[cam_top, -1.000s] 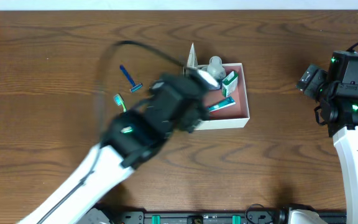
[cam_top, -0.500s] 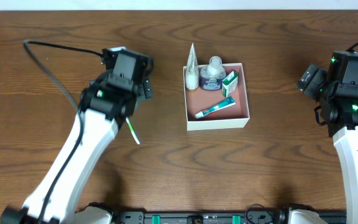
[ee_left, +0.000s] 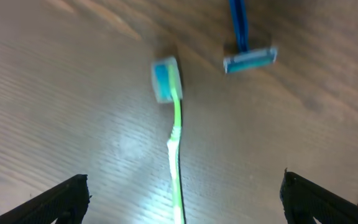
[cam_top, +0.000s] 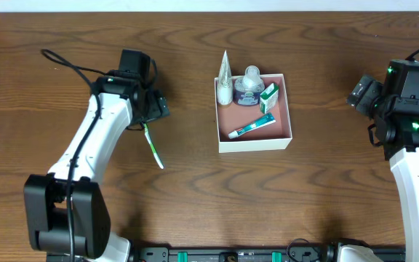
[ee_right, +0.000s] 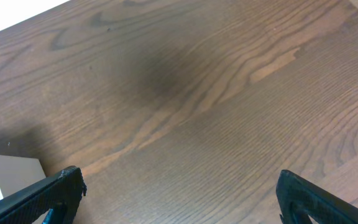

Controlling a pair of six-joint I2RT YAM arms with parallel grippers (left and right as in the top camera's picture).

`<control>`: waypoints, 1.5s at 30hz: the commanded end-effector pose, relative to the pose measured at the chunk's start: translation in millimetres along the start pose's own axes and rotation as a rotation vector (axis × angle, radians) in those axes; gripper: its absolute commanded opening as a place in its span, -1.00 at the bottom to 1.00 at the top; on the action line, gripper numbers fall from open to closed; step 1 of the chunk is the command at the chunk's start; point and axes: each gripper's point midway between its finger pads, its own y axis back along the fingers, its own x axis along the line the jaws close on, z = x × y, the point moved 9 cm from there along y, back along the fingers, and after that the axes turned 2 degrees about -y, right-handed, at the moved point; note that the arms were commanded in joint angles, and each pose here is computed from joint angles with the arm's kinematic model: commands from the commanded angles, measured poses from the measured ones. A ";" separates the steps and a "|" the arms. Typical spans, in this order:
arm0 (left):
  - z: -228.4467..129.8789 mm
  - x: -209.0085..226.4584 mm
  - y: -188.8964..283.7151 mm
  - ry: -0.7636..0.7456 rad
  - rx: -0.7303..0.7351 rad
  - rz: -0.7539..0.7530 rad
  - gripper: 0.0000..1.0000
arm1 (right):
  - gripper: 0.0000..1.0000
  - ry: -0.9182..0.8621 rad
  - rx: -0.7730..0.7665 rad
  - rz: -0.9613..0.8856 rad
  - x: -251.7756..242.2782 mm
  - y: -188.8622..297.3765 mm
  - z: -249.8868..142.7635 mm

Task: Pack container
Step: 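Release the tube, move left gripper to the green toothbrush and grasp it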

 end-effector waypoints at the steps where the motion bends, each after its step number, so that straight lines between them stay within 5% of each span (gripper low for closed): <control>1: -10.9 1.4 -14.8 0.010 0.095 0.019 0.96 | 0.99 0.005 -0.012 -0.010 -1.7 1.7 3.5; 15: -24.3 -4.9 -65.0 0.072 0.288 0.039 0.96 | 0.99 0.006 -0.012 -0.010 -1.8 1.7 3.5; 21: -24.6 -10.6 -75.2 0.078 0.313 -0.004 0.76 | 0.99 0.006 -0.012 -0.010 -1.7 1.6 3.4; 30: -24.9 -6.1 -91.4 0.093 0.343 0.015 0.75 | 0.98 0.006 -0.012 -0.010 -1.8 1.7 3.5; 37: -22.7 0.4 -100.9 0.116 0.356 0.024 0.33 | 0.99 0.006 -0.012 -0.010 -1.8 1.7 3.5; 41: -23.1 0.8 -109.0 0.119 0.365 0.029 -0.20 | 0.99 0.006 -0.012 -0.010 -1.8 1.7 3.5; 45: -23.0 0.9 -111.9 0.117 0.364 0.034 -0.36 | 0.99 0.006 -0.012 -0.010 -1.8 1.7 3.5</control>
